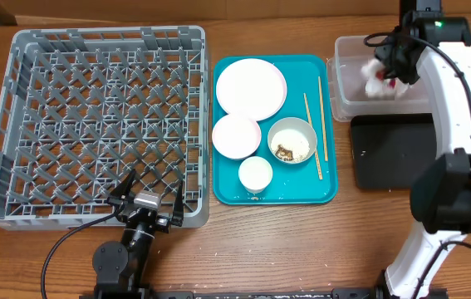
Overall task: Sort waste into correct bins and load items into the dishwasher
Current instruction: 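Carry wrapper to the clear plastic bin and release it, then move right gripper to the grey bowl with rice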
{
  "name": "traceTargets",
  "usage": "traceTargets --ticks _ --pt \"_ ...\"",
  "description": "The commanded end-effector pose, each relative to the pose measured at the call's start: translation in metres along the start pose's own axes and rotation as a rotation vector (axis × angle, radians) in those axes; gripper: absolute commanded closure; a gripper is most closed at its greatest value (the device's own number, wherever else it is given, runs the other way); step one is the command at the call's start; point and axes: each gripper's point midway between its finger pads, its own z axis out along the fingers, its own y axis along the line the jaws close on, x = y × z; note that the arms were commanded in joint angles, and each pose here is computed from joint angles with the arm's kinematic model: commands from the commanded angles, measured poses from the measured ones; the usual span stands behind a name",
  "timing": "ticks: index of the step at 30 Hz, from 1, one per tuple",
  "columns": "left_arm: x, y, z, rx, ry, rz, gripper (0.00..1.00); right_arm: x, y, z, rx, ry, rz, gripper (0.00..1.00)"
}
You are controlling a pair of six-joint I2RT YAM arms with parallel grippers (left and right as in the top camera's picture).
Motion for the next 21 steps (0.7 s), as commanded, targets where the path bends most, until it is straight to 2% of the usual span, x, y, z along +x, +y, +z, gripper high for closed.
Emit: traceTargets --ticks 1,6,10,12,16,18,21 --pt "0.000 0.000 0.000 -0.002 -0.006 0.019 0.00 0.003 0.001 0.006 -0.005 0.016 -0.089 0.00" --pt "0.000 0.000 0.000 -0.002 -0.006 0.019 0.00 0.001 0.009 -0.022 -0.081 0.007 -0.150 0.00" --pt "0.000 0.000 0.000 -0.002 -0.006 0.019 0.00 0.008 0.031 -0.070 -0.241 0.003 -0.258 0.03" --pt "0.000 0.000 0.000 -0.002 -0.006 0.019 0.00 0.025 0.045 -0.105 -0.347 0.020 -0.337 0.07" --pt "0.000 0.000 0.000 -0.002 -0.006 0.019 0.00 0.060 0.053 -0.143 -0.389 0.050 -0.408 0.09" --pt "0.000 0.000 0.000 -0.002 -0.006 0.019 0.00 0.096 0.063 -0.154 -0.394 0.111 -0.480 0.12" --pt "0.000 0.000 0.000 -0.002 -0.006 0.019 0.00 0.128 0.073 -0.153 -0.385 0.166 -0.513 0.18"
